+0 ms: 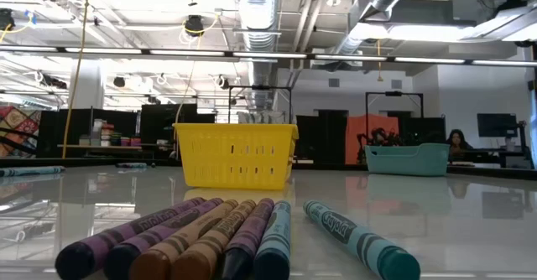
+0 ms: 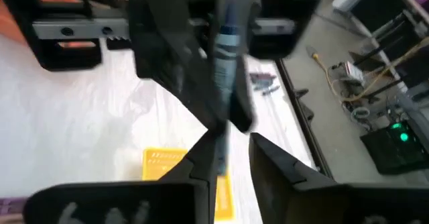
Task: Sort crayons
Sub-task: Put the dark blue crayon into the orange basket, then put the light blue crayon into the orange basket
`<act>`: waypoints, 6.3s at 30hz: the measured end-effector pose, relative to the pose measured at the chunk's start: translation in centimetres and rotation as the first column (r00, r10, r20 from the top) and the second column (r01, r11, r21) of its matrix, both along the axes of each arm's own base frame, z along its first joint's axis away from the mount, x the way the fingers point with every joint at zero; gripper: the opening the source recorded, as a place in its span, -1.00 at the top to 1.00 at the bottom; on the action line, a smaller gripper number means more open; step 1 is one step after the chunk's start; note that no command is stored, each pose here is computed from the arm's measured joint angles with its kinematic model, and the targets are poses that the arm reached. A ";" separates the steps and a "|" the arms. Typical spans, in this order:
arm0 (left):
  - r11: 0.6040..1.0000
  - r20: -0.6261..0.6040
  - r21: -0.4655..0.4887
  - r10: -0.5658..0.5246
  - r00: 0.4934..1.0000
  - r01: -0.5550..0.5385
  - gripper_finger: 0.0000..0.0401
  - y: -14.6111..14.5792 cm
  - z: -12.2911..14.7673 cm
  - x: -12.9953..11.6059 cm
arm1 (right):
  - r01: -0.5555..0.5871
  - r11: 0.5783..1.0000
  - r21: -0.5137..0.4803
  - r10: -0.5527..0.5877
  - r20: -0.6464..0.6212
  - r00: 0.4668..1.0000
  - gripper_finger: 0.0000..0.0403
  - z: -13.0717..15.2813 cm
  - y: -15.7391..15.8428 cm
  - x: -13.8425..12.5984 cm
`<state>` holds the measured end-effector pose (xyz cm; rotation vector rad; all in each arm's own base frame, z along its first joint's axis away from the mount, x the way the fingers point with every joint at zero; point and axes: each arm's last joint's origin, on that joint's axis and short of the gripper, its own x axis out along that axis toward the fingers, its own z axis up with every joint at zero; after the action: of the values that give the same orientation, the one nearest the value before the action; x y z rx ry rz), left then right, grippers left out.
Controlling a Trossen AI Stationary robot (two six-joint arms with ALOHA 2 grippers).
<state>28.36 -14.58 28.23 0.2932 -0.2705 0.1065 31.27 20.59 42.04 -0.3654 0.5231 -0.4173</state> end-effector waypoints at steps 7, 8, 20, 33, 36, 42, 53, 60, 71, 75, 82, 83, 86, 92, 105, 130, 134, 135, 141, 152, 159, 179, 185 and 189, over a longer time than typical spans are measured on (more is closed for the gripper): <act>0.987 -0.234 0.099 0.147 0.961 -0.127 0.95 -3.2 -0.5 -0.8 | 0.084 0.996 0.017 -0.083 -0.064 0.994 0.49 -0.9 -0.8 -1.2; 0.983 -0.271 0.114 0.169 0.948 -0.142 0.95 -3.8 -0.5 -1.0 | 0.093 0.996 0.017 -0.092 -0.077 0.993 0.49 -1.1 -0.8 -1.5; 0.947 -0.701 -0.174 0.073 0.709 -0.269 0.95 -7.4 2.2 -5.9 | 0.097 0.995 -0.024 -0.099 -0.171 0.980 0.49 -1.7 -0.6 -3.2; 0.662 -0.880 -0.471 -0.313 0.356 -0.583 0.93 -10.7 -0.3 -11.2 | 0.090 0.995 -0.045 -0.097 -0.197 0.976 0.49 -2.8 -0.2 -3.3; 0.607 -0.903 -0.425 -0.338 0.267 -0.672 0.93 -12.1 -1.6 -12.6 | 0.098 0.993 -0.059 -0.109 -0.218 0.970 0.49 -3.8 -0.1 -3.1; 0.516 -0.946 -0.254 -0.307 0.100 -0.818 0.93 -14.2 -4.6 -15.4 | 0.115 0.990 -0.076 -0.130 -0.248 0.960 0.49 -5.4 0.0 -3.0; 0.428 -0.955 -0.147 -0.297 0.015 -0.892 0.93 -15.0 -7.5 -16.7 | 0.119 0.990 -0.074 -0.134 -0.243 0.961 0.49 -5.6 0.1 -3.0; 0.423 -0.955 -0.125 -0.297 -0.006 -0.897 0.79 -14.8 -7.8 -16.3 | 0.133 0.990 -0.056 -0.143 -0.234 0.962 0.49 -5.6 0.1 -3.1; 0.440 -0.955 -0.111 -0.294 -0.026 -0.891 0.33 -14.6 -8.1 -16.4 | 0.205 0.979 -0.020 -0.203 -0.270 0.941 0.49 -9.3 0.8 -3.7; 0.458 -0.958 -0.122 -0.288 -0.017 -0.881 0.22 -14.8 -7.8 -16.4 | 0.270 0.963 0.015 -0.251 -0.314 0.916 0.49 -11.4 0.7 -4.0; 0.495 -0.935 -0.320 -0.301 0.186 -0.808 0.18 -14.9 -4.9 -15.7 | 0.404 0.910 0.087 -0.320 -0.470 0.823 0.49 -15.1 0.5 -5.0; 0.509 -0.929 -0.350 -0.294 0.224 -0.786 0.18 -14.7 -4.5 -15.7 | 0.427 0.900 0.089 -0.332 -0.494 0.804 0.49 -15.7 0.5 -5.3; 0.557 -0.902 -0.431 -0.271 0.336 -0.710 0.18 -14.3 -3.0 -15.3 | 0.488 0.868 0.099 -0.355 -0.563 0.746 0.49 -17.3 0.6 -6.1; 0.683 -0.870 -0.445 -0.177 0.460 -0.579 0.18 -12.8 -1.2 -13.2 | 0.589 0.804 0.079 -0.418 -0.630 0.655 0.49 -20.1 0.7 -8.4; 0.861 -0.892 -0.216 0.017 0.451 -0.460 0.18 -8.6 -0.9 -6.8 | 0.728 0.615 0.304 -0.453 -0.619 0.641 0.49 -21.3 -0.9 -16.3; 0.927 -0.896 -0.119 0.054 0.441 -0.355 0.18 -4.1 -0.4 -1.0 | 0.783 0.369 0.501 -0.328 -0.718 0.614 0.49 -26.1 3.1 -20.3; 0.927 -0.901 -0.123 0.046 0.432 -0.355 0.18 -3.8 -0.4 -0.8 | 0.788 0.371 0.491 -0.343 -0.716 0.607 0.49 -26.6 3.2 -20.3; 0.926 -0.902 -0.125 0.043 0.429 -0.356 0.18 -3.8 -0.4 -0.8 | 0.789 0.369 0.492 -0.343 -0.716 0.607 0.49 -26.7 3.3 -20.2; 0.927 -0.902 -0.129 0.038 0.430 -0.353 0.18 -3.8 -0.4 -0.7 | 0.785 0.385 0.485 -0.345 -0.713 0.610 0.53 -27.1 3.5 -20.1; 0.925 -0.895 -0.116 0.061 0.442 -0.362 0.18 -3.7 -0.4 -0.7 | 0.775 0.418 0.474 -0.331 -0.715 0.616 0.97 -27.1 3.4 -20.2; 0.922 -0.855 -0.119 0.094 0.510 -0.369 0.18 -3.8 0.0 -0.3 | 0.791 0.446 0.418 -0.366 -0.721 0.588 0.99 -25.8 2.6 -20.6; 0.962 -0.660 -0.191 0.021 0.751 -0.195 0.18 -5.4 2.6 2.0 | 0.474 0.705 0.528 -0.373 -0.293 0.881 1.00 -17.2 -1.5 -15.8; 0.964 -0.584 -0.245 -0.061 0.809 -0.104 0.18 -5.2 2.4 3.0 | 0.300 0.804 0.513 -0.275 -0.126 0.953 1.00 -15.0 -2.1 -12.8; 0.954 -0.537 -0.294 -0.113 0.836 -0.060 0.18 -4.5 1.8 3.7 | 0.165 0.863 0.478 -0.175 -0.024 0.984 1.00 -13.3 -2.1 -10.5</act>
<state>32.05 -19.08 30.00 0.0059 0.3190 0.0303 20.81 18.50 28.76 0.1667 0.6218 -0.4458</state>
